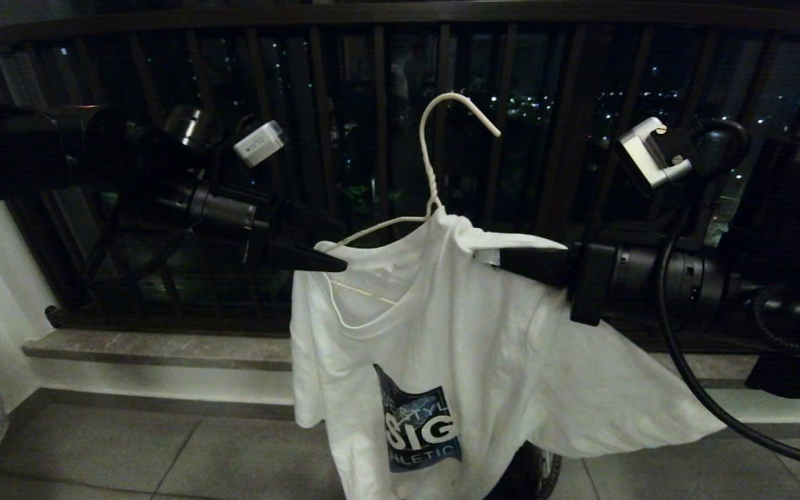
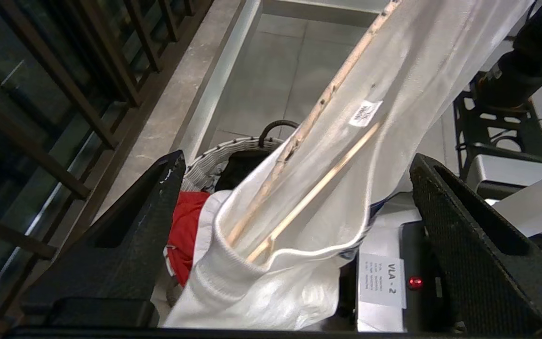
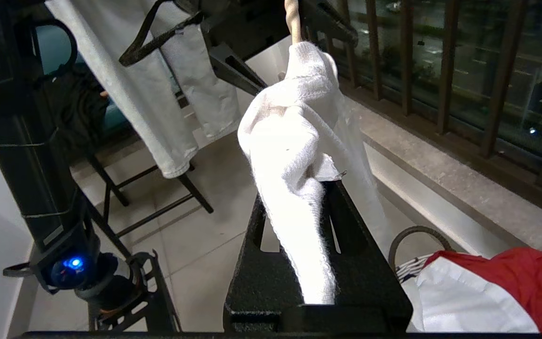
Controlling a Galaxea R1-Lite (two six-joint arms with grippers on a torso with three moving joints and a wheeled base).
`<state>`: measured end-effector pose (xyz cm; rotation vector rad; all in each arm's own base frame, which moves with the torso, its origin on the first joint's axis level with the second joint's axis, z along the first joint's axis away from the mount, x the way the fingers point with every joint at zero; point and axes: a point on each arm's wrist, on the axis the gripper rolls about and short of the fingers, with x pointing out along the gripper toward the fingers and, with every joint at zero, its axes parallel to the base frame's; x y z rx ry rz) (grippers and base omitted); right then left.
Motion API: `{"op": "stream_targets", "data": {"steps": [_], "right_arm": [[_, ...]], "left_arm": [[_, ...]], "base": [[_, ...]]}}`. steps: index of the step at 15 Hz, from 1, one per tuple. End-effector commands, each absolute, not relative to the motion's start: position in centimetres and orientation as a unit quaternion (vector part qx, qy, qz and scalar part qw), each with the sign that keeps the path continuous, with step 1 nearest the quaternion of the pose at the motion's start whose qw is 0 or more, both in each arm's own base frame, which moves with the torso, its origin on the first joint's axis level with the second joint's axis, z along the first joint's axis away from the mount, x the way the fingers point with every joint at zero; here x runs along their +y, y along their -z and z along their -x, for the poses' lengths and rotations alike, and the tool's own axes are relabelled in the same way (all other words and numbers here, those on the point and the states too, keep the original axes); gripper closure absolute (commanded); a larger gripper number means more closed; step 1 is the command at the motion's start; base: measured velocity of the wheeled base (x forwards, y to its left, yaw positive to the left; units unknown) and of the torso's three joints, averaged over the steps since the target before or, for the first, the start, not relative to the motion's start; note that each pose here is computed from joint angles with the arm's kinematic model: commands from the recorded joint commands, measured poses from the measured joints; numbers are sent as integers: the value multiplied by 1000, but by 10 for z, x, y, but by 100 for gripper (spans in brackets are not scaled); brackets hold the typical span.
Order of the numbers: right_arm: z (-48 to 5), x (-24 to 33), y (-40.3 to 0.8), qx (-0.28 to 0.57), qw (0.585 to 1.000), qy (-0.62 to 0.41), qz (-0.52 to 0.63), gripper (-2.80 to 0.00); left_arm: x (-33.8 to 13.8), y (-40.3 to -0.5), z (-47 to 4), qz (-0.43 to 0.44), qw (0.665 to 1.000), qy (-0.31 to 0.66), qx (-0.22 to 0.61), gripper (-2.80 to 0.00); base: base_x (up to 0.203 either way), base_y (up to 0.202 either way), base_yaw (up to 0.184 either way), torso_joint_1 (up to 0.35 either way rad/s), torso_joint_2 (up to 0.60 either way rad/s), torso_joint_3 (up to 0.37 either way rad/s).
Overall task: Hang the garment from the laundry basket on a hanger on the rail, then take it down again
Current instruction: Hang the clothes on the clothes rack
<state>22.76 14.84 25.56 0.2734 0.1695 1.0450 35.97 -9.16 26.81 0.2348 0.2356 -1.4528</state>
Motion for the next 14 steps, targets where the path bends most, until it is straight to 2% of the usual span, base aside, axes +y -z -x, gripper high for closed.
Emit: {"op": "stream_targets", "data": {"steps": [1,14], "right_arm": [[-228,149,-255,81,853,-498,-131,0],[-227,149,-255,81,852,-500,-130,0]], "left_arm": [[-103,-271,-354,-102,723,675,106,-280],[-132,-270,-350,-87,702,697,115,-280]], "base": [[0,0,0,0,0,0],[0,0,0,0,0,0]]}}
